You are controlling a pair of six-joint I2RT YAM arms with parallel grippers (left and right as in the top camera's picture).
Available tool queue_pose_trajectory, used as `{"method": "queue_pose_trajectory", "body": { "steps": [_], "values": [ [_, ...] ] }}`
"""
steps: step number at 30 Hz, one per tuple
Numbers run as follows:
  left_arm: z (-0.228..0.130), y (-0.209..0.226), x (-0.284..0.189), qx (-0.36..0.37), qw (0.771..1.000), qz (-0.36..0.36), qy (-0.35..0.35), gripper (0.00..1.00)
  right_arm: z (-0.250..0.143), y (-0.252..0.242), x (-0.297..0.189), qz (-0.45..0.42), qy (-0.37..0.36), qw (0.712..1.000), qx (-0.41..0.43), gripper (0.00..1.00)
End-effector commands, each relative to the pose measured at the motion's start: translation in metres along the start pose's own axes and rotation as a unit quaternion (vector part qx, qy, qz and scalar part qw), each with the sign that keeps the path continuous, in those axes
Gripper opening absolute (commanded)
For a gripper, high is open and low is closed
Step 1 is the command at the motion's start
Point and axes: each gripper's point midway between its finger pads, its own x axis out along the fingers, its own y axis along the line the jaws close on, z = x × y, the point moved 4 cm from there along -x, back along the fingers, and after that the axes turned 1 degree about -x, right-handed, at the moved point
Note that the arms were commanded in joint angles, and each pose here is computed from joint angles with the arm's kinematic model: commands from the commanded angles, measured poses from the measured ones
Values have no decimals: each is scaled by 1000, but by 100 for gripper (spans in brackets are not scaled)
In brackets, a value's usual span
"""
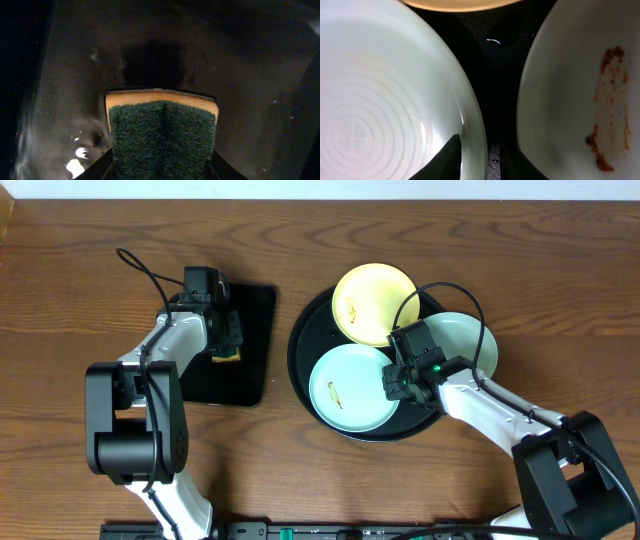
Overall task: Clean dirty plates on tray and stack at the side
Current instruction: 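Lift the sponge with the left gripper and turn it edge-down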
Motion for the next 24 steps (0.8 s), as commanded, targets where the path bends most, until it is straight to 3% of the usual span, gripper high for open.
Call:
{"method": "queue_pose_trajectory", "body": {
  "steps": [1,4,9,12,24],
  "values": [
    [13,-3,-22,4,1000,-2,-21,41,-5,2,3,0,7,1000,-3,24],
    [22,-5,-52,4,999,-8,-50,8,-5,2,3,0,7,1000,-3,24],
    [20,-5,-104,5,997,-14,-77,7,-5,2,3,1,7,1000,-3,26],
    [14,-5,-124,5,996,-15,-83,7,-5,3,3,4,9,1000,-3,37],
    [8,-3,-129,5,997,-13,-73,8,-6,3,3,5,10,1000,-3,43]
  ]
}}
